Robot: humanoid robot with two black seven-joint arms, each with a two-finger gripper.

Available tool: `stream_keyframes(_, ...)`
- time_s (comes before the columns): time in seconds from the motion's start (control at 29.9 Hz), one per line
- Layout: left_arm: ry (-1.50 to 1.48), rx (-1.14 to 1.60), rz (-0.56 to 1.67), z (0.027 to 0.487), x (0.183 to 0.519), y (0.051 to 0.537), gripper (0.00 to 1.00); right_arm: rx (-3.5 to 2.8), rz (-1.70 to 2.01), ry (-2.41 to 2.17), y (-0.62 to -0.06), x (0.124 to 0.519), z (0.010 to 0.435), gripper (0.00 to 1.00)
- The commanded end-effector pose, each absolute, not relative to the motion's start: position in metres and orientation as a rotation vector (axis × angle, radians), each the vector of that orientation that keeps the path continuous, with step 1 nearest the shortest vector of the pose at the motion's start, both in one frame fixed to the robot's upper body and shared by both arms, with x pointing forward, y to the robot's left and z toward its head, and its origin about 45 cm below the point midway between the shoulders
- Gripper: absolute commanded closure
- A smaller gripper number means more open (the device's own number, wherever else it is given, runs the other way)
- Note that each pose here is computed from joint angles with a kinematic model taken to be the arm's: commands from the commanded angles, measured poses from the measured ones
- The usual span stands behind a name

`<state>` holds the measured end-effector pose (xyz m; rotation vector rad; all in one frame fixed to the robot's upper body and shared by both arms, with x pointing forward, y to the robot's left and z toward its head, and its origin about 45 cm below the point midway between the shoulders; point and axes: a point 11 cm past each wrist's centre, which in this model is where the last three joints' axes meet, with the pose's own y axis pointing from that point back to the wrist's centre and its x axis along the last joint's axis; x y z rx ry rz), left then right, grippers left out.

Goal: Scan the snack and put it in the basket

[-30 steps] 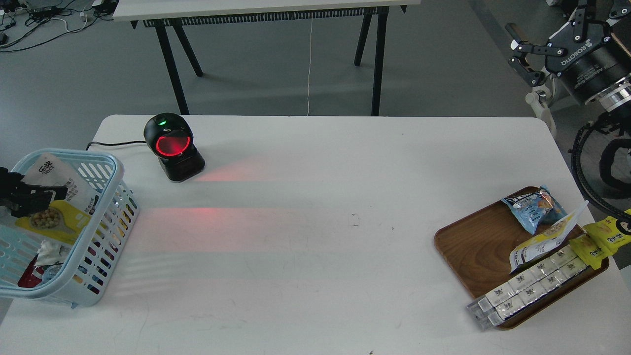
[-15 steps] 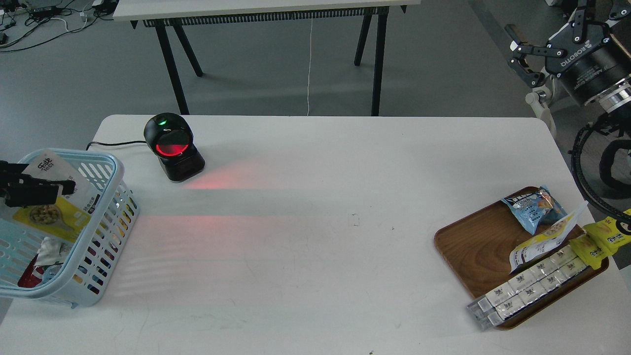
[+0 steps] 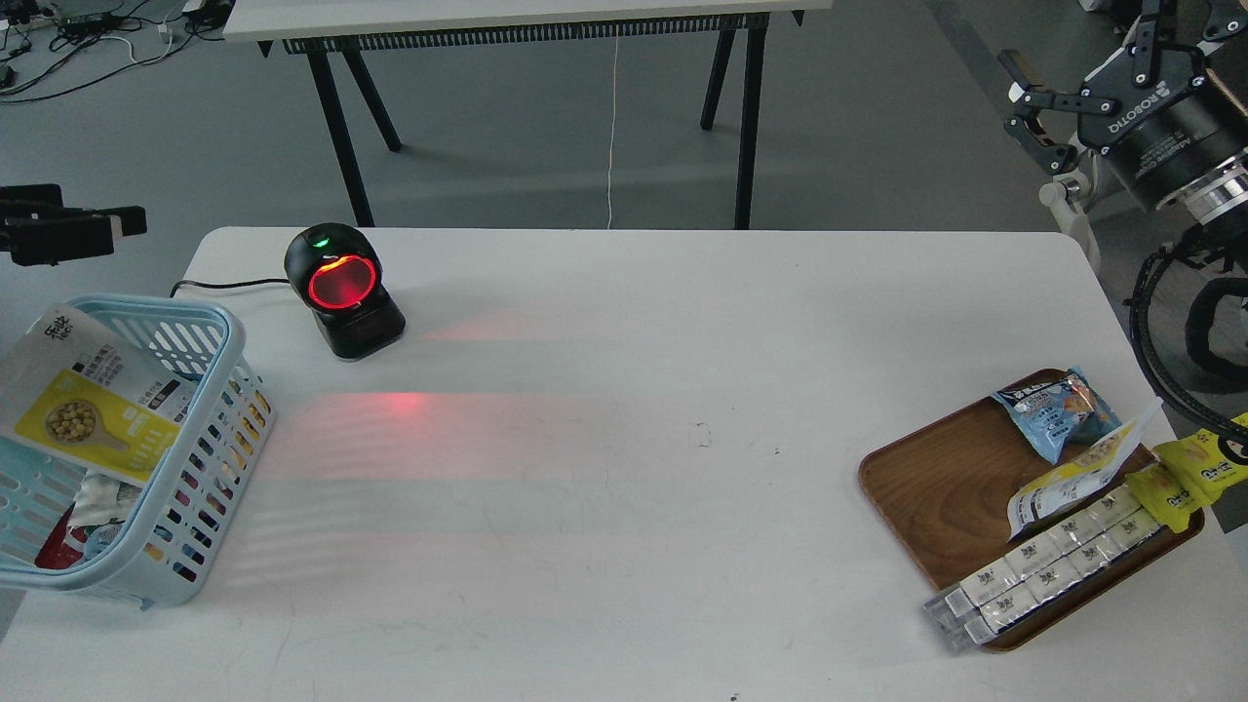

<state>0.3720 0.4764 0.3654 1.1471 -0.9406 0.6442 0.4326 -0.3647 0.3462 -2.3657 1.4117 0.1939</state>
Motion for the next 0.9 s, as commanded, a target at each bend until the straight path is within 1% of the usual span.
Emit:
stream_keyframes(0.0,-0.927,0.93,0.801,0.388,0.39,0.455,0.04,-2.367,0.193,1.409,-0.364,0.433,0.347,0.04)
stream_keyframes(0.23,-0.761,0.5,0.959,0.413,0.412,0.409,0.04,-2.434,0.146,1.387,-0.355,0.433,0.347,0.04)
stream_keyframes(0.5,-0.379,0.022,0.946,0.411,0.429,0.347,0.04,-2.605,0.038,1.37,-0.344,0.429,0.336,0.02)
stream_keyframes(0.6,-0.334,-0.044,0.899,0.408,0.434,0.324,0.04,-2.613,0.051,1.387,-0.347,0.428,0.328,0.02)
stream_keyframes(0.67,-0.316,-0.057,0.875,0.402,0.436,0.31,0.04,-2.628,0.09,1.413,-0.351,0.423,0.313,0.02)
stream_keyframes(0.77,-0.292,-0.067,0.854,0.392,0.438,0.297,0.04,-2.649,0.133,1.425,-0.351,0.418,0.298,0.02)
stream_keyframes(0.87,-0.246,-0.063,0.84,0.372,0.436,0.29,0.04,-2.667,0.153,1.412,-0.347,0.416,0.292,0.02)
